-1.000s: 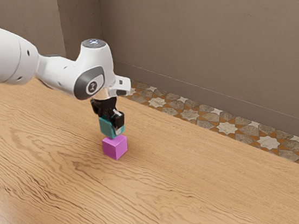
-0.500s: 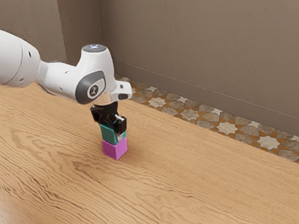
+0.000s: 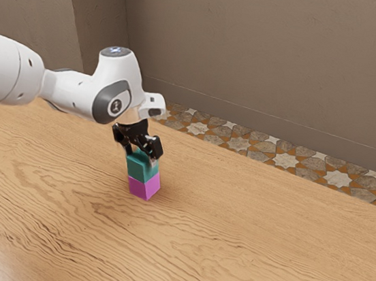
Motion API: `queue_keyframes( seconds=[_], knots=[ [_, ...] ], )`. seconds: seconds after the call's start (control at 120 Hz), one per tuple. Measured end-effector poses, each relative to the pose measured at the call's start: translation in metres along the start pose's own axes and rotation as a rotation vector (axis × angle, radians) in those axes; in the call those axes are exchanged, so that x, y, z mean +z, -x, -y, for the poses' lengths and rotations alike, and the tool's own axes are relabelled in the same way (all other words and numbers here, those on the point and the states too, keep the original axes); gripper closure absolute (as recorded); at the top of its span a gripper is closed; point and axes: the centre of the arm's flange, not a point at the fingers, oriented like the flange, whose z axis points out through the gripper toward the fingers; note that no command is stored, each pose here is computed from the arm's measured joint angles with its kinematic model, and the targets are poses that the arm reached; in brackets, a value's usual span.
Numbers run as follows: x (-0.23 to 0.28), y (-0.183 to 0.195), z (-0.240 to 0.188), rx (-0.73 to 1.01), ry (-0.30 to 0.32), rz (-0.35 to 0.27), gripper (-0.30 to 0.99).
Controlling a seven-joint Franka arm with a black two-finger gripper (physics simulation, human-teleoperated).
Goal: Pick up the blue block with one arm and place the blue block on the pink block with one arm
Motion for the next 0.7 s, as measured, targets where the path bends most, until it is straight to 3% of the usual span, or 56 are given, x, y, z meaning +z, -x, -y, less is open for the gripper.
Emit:
queue_keyframes(
  seconds=[0.15, 0.433, 0.575, 0.7],
  knots=[
    [-0.044, -0.002, -0.007, 0.009, 0.000, -0.055, 0.01],
    [-0.227, 0.033, 0.003, 0.023, -0.044, -0.220, 0.00],
    [-0.268, 0.062, -0.003, 0.027, -0.036, -0.178, 0.00],
    [-0.283, 0.087, -0.006, 0.021, -0.032, -0.084, 0.00]
  ],
)
